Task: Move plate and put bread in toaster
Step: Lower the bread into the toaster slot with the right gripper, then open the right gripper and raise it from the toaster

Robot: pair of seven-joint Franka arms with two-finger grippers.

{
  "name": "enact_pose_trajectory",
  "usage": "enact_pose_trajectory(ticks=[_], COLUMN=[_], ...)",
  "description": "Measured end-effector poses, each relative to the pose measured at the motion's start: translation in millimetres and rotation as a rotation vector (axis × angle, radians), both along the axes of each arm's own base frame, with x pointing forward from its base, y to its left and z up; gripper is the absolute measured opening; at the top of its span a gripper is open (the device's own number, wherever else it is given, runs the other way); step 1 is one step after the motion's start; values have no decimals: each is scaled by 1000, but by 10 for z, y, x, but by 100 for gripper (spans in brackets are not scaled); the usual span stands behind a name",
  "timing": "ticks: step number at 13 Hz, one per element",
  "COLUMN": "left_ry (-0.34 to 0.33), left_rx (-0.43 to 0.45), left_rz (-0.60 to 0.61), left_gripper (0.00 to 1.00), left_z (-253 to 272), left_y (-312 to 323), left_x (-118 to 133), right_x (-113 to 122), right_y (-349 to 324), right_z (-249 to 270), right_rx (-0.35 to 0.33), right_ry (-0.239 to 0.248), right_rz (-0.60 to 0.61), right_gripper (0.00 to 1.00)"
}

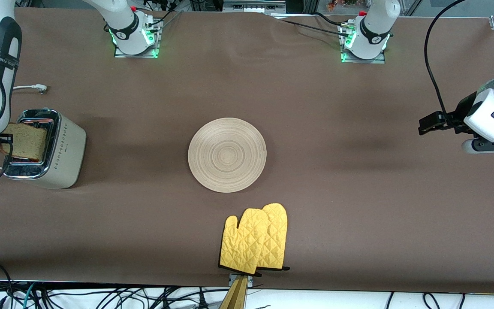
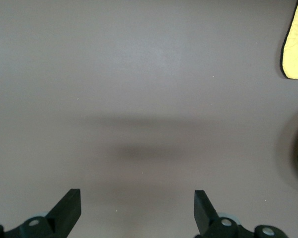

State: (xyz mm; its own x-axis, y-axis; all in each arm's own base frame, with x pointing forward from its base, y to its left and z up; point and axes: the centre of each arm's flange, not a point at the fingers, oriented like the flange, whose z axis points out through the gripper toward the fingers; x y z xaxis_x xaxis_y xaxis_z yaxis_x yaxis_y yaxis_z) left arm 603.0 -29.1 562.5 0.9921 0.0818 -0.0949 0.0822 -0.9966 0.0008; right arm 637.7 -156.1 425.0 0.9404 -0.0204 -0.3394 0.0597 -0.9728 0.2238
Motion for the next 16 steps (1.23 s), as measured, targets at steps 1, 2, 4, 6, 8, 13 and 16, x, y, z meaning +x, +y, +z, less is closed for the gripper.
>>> enact_pose_trajectory(ticks=[1, 2, 4, 6, 8, 13, 16], left_ry=[0, 0, 0, 0, 1, 2, 3], left_rx=[0, 0, 0, 0, 0, 0, 0], left_rz=[0, 0, 0, 0, 0, 3, 6], left_gripper=[100, 100, 100, 100, 100, 100, 100], left_z=[0, -1, -2, -3, -5, -11, -17], left_y=[0, 0, 0, 0, 0, 19, 35], left_x=[0, 0, 1, 1, 2, 4, 6], right_x=[14, 29, 64, 92, 106, 131, 89], right_y=[34, 66, 155, 221, 242, 241, 204], right_z=[-35, -71, -169, -286, -381, -364, -114], right_rx=[8, 11, 25, 44, 52, 57, 72], right_ry=[0, 1, 1, 6, 14, -1, -20], right_rz=[-1, -3, -14, -27, -35, -37, -48], right_gripper=[7, 7, 7, 7, 7, 42, 74])
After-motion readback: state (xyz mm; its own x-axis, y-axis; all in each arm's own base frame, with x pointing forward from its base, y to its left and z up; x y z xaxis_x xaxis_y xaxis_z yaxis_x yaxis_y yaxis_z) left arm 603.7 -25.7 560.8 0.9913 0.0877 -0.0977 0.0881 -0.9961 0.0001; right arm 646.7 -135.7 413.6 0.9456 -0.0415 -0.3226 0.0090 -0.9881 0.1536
